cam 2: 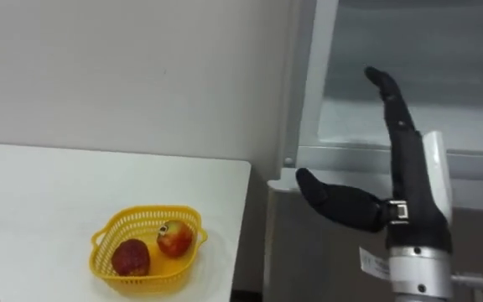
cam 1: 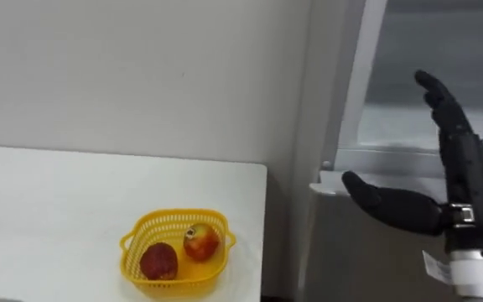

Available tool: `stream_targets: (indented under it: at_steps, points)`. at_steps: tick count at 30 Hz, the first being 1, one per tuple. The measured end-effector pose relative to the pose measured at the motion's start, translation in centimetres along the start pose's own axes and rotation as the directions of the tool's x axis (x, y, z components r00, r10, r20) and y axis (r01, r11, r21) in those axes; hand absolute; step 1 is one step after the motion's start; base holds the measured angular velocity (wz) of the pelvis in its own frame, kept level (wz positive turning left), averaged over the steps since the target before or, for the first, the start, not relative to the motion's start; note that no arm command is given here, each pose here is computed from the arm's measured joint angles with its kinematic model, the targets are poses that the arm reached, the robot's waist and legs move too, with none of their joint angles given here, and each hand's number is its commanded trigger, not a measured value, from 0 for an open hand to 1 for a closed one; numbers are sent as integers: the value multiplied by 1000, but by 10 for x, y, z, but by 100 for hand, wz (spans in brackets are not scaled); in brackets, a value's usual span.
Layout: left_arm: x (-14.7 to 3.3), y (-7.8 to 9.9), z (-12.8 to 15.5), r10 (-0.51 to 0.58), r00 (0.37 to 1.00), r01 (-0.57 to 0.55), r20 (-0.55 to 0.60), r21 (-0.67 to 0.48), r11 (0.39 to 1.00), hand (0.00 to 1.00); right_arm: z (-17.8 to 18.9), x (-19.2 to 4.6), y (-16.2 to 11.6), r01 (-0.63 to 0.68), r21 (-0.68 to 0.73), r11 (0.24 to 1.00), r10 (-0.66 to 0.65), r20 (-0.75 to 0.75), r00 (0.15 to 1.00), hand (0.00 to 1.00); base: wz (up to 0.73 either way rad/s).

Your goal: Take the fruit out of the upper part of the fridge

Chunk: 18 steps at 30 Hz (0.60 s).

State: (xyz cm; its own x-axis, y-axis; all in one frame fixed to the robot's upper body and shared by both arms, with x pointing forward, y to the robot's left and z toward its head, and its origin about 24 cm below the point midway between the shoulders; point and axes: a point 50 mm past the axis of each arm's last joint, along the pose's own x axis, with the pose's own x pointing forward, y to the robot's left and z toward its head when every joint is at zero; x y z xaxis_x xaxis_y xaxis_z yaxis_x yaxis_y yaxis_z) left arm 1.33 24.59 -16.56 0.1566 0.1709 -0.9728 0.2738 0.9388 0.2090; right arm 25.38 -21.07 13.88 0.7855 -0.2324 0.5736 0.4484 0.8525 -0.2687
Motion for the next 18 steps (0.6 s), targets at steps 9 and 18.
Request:
stream_targets:
  at_steps: [9, 18]
  points:
    - [0, -2, -2, 22, 1000, -22, -11, -2, 1000, 0, -19, -29, -33, 204, -92, 975, -212, -99, 972, 0, -16]
    - [2, -2, 7, 21, 1000, -21, 2, 9, 1000, 0, -30, -55, -41, 208, -182, 961, -238, -167, 957, 0, -5]
